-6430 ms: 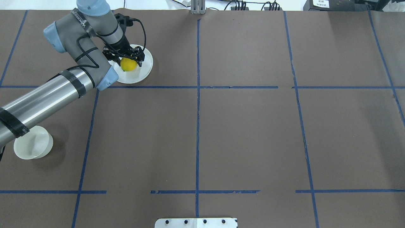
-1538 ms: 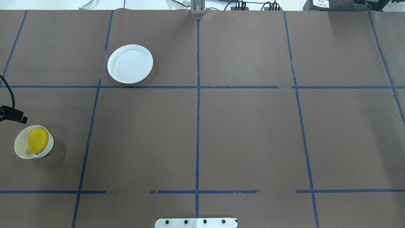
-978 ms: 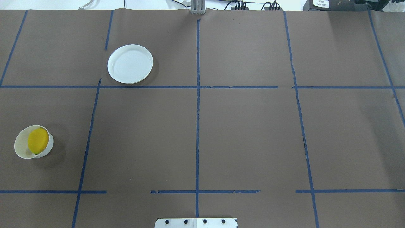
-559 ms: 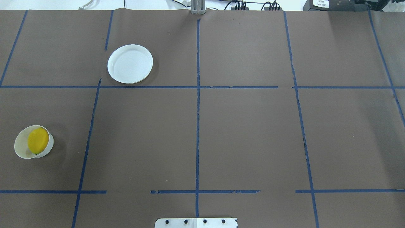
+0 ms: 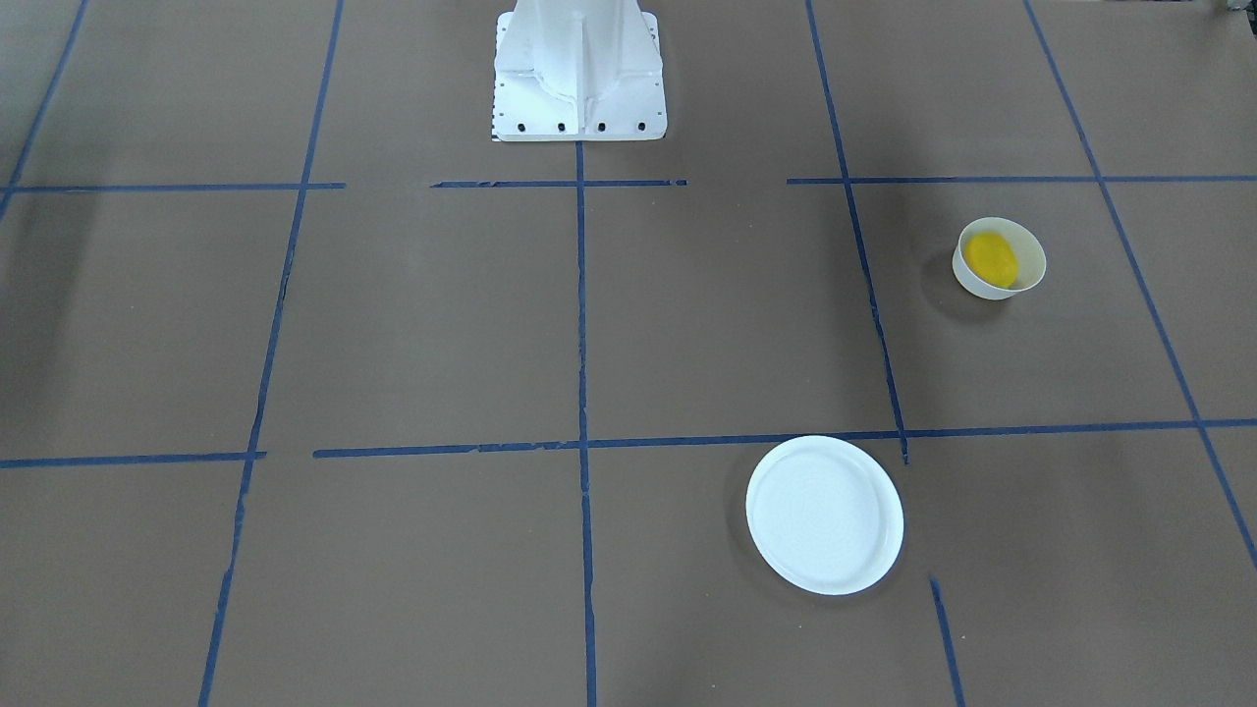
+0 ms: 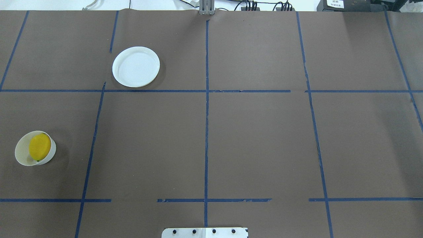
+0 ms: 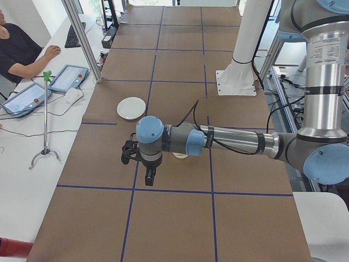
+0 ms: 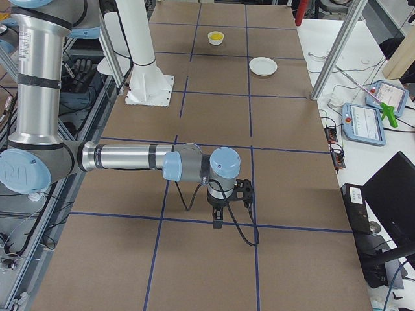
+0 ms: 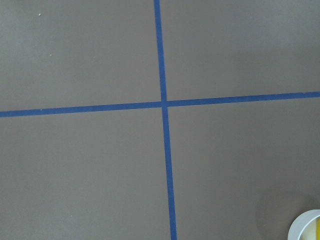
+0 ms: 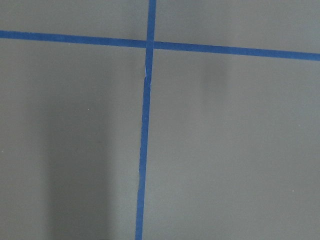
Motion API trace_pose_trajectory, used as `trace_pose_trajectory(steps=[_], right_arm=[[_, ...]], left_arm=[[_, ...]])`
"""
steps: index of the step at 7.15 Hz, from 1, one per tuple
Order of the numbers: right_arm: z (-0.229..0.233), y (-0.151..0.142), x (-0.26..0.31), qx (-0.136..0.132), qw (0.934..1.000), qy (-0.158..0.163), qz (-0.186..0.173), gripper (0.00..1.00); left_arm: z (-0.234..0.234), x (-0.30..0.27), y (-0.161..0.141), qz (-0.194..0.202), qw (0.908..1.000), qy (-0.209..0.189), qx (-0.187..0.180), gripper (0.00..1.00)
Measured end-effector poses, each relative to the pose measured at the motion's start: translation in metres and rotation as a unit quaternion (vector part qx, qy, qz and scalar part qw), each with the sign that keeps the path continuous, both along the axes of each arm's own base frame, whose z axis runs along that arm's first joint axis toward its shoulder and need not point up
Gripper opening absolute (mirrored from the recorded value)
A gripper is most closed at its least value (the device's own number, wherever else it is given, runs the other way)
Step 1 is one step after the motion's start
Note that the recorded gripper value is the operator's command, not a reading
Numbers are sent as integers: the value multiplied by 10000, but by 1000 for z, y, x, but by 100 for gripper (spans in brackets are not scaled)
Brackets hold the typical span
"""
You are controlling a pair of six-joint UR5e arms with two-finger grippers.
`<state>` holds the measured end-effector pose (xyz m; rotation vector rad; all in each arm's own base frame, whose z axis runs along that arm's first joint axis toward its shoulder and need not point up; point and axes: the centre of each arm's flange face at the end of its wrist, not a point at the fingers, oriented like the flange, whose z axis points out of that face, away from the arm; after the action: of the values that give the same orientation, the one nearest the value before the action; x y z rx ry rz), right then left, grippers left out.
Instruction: Move lemon from plate to bowl
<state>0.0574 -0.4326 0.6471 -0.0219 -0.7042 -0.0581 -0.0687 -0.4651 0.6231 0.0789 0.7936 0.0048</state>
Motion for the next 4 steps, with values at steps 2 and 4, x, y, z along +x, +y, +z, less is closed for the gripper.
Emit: trace_pose_trajectory(steps=[2, 4], right_arm=[[0, 0, 0, 0, 10000, 0, 0, 100], [0, 0, 0, 0, 10000, 0, 0, 100]], left_arm=[[25, -1, 5, -6, 9997, -6, -242, 100], [36, -1, 11, -1, 9994, 4, -352, 100]])
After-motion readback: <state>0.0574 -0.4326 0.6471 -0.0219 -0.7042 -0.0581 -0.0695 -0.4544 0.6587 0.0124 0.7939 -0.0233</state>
